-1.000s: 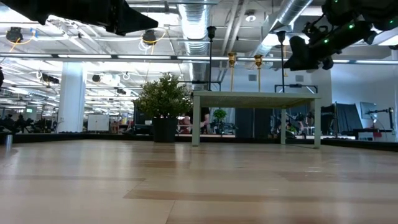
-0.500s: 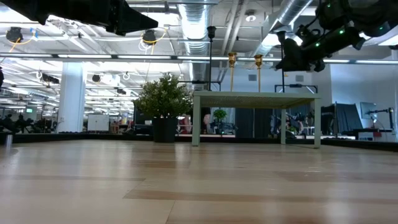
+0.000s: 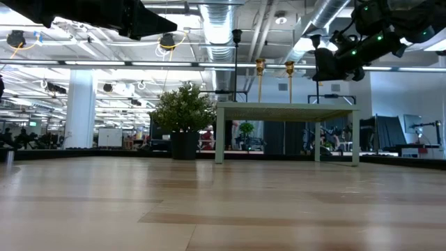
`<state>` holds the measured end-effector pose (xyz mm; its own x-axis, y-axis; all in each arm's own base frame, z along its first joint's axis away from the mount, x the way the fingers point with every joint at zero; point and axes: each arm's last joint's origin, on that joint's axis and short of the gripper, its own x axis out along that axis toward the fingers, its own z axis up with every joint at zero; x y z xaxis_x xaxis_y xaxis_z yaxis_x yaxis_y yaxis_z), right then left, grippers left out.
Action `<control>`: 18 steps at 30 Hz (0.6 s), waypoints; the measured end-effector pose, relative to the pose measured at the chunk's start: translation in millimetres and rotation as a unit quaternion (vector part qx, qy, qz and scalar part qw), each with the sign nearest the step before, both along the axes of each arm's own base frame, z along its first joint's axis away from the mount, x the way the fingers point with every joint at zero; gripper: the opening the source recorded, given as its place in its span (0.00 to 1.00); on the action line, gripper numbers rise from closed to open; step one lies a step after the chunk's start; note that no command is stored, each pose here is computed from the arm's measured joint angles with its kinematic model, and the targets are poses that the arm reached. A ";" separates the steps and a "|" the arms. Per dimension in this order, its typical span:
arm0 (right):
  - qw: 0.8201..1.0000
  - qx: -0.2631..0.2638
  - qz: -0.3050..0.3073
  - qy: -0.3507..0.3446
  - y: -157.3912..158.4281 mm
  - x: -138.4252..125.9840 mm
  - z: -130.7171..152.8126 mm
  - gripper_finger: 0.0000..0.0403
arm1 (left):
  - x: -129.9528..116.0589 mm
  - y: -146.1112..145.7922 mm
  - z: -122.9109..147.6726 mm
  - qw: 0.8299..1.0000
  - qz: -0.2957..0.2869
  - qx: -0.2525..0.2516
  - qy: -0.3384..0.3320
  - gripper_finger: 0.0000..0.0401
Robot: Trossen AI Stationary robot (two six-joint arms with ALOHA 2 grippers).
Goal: Pick & Place candle stick holders
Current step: Adjust the right black candle holder on the shelf
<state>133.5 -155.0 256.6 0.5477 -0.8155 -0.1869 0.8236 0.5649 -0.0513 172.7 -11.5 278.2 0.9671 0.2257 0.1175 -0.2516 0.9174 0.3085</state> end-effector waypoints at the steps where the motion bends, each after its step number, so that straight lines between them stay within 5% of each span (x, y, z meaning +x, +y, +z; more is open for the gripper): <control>1: 1.000 0.000 0.000 0.000 0.1 0.0 0.0 0.05 | 0.0 0.0 0.0 1.000 0.000 0.000 0.000 0.02; 18: 1.000 0.013 0.018 -0.005 5.5 5.4 -0.9 0.03 | 0.0 0.0 0.0 1.000 0.000 0.000 0.000 0.02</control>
